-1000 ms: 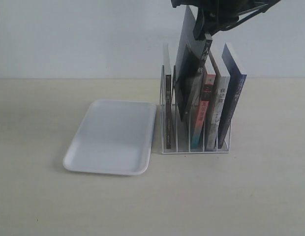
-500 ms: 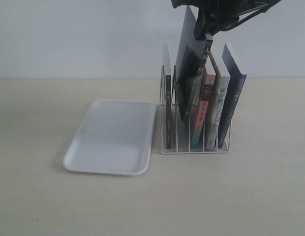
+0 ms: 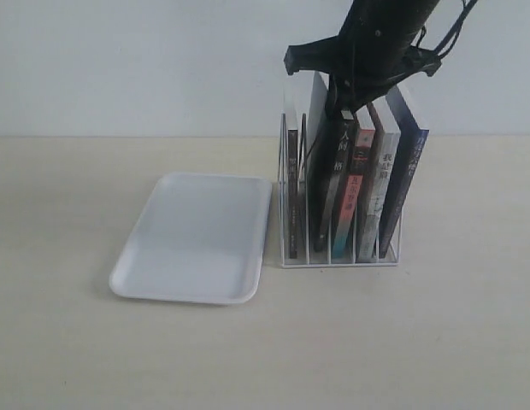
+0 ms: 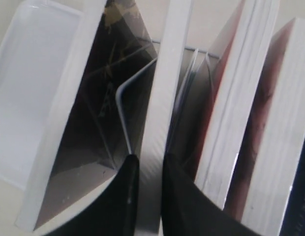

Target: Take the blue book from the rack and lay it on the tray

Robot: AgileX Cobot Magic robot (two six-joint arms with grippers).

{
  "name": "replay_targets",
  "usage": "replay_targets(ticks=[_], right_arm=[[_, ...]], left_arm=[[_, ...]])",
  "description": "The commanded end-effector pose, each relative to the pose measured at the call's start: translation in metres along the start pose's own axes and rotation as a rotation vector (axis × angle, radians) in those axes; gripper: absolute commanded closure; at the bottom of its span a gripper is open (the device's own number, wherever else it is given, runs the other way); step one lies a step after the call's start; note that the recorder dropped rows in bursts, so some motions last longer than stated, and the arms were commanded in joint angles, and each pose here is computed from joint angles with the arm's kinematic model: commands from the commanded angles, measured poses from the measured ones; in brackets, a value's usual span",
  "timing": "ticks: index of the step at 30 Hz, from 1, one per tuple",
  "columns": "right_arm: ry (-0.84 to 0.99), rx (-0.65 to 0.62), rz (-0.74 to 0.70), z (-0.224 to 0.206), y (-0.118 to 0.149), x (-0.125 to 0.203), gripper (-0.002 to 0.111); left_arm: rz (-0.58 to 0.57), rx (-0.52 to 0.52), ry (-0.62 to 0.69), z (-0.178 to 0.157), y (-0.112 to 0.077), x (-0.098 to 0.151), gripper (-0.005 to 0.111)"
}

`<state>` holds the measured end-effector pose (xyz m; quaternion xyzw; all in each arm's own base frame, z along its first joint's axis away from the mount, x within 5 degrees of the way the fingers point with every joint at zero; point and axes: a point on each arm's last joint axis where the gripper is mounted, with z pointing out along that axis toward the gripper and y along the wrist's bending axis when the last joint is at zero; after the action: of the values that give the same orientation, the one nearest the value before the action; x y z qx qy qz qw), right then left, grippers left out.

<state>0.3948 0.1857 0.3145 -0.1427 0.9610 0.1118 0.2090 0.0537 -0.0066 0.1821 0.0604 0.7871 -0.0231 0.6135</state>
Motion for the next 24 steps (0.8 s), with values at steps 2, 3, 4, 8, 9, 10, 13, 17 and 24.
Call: replay_targets(ticks=[2,3,4,8,9,10,13,17,24], right_arm=[[-0.029,0.006,-0.007,0.002,-0.001,-0.004,0.1],[-0.028,0.004,-0.006,0.002,0.0,-0.004,0.094],[-0.025,0.002,-0.004,0.002,0.0,-0.003,0.087],[0.015,0.005,-0.004,0.001,0.0,0.0,0.068],[0.026,0.005,-0.004,-0.001,0.0,0.002,0.068],[0.04,0.006,-0.005,-0.005,0.0,0.004,0.068],[-0.004,0.01,-0.017,-0.034,0.002,0.005,0.068],[-0.154,0.067,-0.048,-0.093,0.0,0.008,0.068],[-0.159,0.339,-0.039,-0.1,-0.024,0.009,0.068]], left_arm=[[-0.006,-0.001,-0.022,-0.001,0.0,-0.003,0.102],[-0.006,-0.001,-0.022,-0.001,0.0,-0.003,0.102],[-0.006,-0.001,-0.022,-0.001,0.0,-0.003,0.102],[-0.006,-0.001,-0.022,-0.001,0.0,-0.003,0.102],[-0.006,-0.001,-0.022,-0.001,0.0,-0.003,0.102],[-0.006,-0.001,-0.022,-0.001,0.0,-0.003,0.102],[-0.006,-0.001,-0.022,-0.001,0.0,-0.003,0.102],[-0.006,-0.001,-0.022,-0.001,0.0,-0.003,0.102],[-0.006,-0.001,-0.022,-0.001,0.0,-0.003,0.102]])
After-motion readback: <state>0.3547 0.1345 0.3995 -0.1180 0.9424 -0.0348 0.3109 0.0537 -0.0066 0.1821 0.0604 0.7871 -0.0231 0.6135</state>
